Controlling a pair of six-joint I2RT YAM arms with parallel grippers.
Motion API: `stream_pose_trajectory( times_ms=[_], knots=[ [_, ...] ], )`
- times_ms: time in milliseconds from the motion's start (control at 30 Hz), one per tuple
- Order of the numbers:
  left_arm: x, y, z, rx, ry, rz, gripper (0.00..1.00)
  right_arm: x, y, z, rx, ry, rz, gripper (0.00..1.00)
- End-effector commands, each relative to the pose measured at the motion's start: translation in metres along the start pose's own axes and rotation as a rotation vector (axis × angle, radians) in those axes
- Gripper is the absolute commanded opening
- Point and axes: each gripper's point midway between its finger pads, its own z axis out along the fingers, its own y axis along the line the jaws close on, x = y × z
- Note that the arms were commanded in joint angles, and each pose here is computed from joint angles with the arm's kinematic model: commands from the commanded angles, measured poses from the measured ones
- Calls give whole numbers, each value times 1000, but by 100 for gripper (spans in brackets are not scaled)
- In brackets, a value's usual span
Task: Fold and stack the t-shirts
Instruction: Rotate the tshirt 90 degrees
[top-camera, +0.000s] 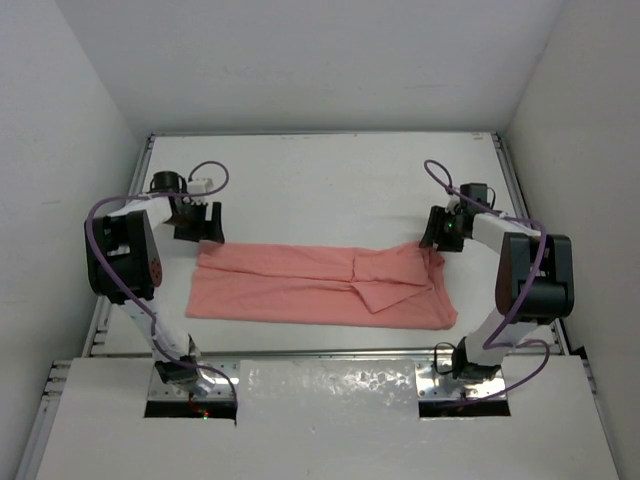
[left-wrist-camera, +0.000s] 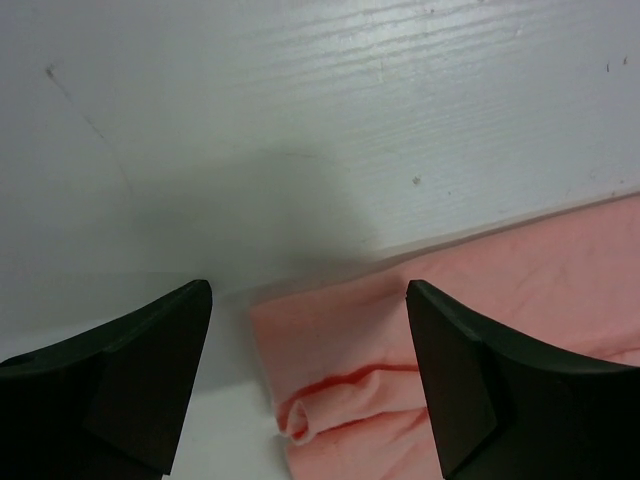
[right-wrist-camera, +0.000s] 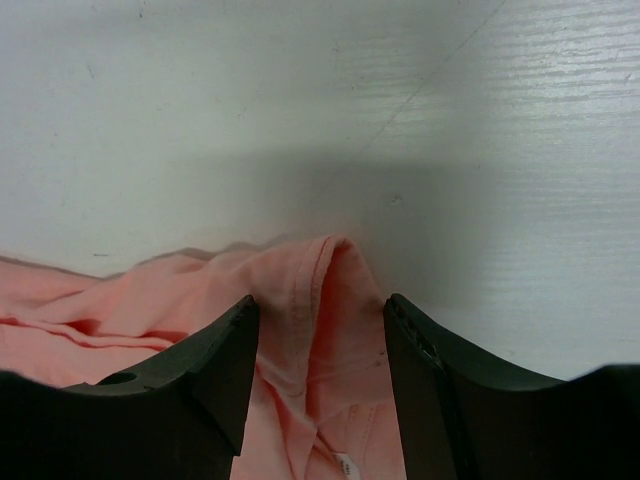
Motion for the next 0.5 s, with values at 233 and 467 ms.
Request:
stream_pose_trajectory(
  times_ms=[233, 467],
  knots=[
    [34, -15, 13, 116, 37, 31, 9, -11, -17, 4, 59, -73, -12, 21],
    [24, 19, 3, -14, -28, -34, 0, -34, -16, 7, 45, -124, -20, 0]
  ],
)
